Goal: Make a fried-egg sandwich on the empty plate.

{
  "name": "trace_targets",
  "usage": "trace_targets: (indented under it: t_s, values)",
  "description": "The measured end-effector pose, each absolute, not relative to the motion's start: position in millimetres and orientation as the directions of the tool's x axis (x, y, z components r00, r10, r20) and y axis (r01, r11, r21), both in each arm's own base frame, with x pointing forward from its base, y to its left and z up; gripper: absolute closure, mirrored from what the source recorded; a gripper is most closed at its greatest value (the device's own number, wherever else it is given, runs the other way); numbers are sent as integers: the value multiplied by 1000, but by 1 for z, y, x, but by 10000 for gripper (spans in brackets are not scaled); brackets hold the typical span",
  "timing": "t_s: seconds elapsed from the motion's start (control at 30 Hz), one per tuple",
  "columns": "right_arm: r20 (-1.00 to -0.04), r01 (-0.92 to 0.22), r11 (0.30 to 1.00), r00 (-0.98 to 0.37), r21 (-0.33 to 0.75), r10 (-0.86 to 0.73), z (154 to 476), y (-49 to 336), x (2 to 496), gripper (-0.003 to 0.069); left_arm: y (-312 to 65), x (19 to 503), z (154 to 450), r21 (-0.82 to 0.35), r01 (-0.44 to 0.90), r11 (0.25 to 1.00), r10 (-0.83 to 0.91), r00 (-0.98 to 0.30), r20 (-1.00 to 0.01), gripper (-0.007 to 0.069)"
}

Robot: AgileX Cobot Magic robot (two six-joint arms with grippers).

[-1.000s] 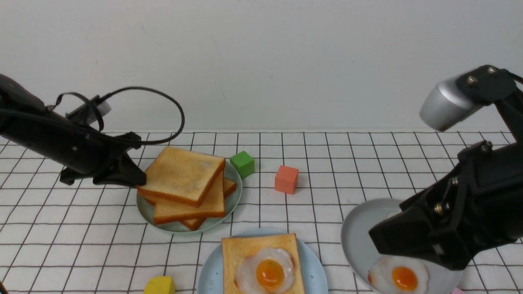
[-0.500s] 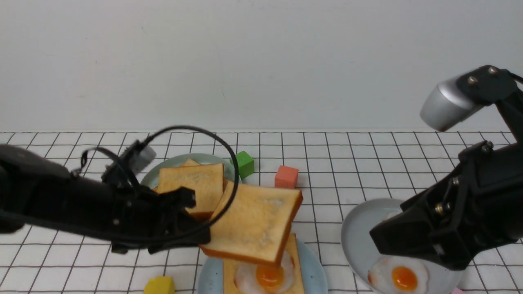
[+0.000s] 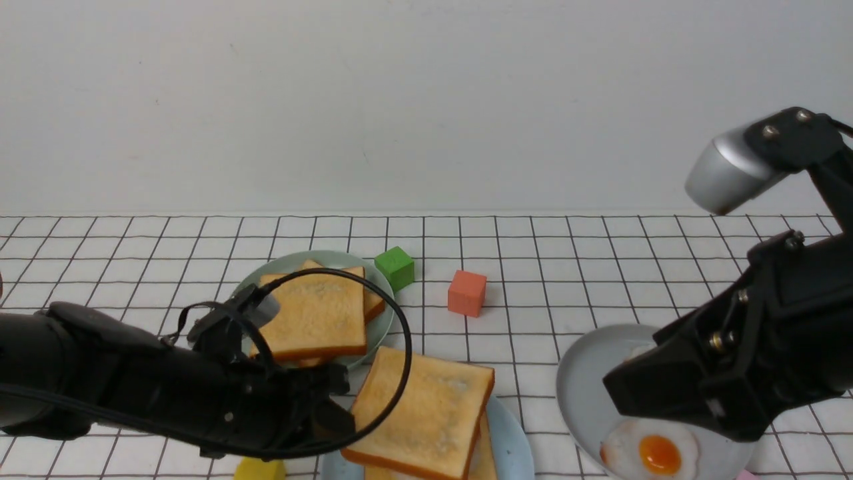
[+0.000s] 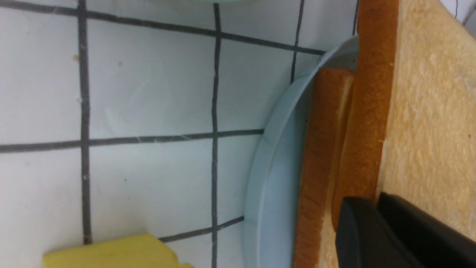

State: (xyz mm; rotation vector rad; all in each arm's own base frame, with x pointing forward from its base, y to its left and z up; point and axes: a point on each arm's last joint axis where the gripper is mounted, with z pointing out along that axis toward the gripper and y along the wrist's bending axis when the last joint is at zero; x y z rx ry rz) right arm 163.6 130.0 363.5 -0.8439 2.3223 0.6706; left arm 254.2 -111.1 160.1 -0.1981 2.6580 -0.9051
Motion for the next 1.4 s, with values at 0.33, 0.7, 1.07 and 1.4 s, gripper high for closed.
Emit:
trace_targets:
  t_s: [0.33,0.7,1.07,1.4]
  values:
    - [-654,-688,681,-638,249,-406,363,129,164,232,-117,243,169,-656,30,754,-140,-969,-205,138]
    - [-655,-588,752,-699,297,-287,375,116,149,668,-114,242,257,-619,142,772,-88,-941,-326,-6]
    - [-924,-577,797,-377,177,-67,371,60,76,665,-84,142,344,-554,261,791,-42,-879,-474,367]
    - [-984,-572,801,-138,175,117,306,28,28,659,-38,39,329,-501,118,857,-220,-796,-564,638]
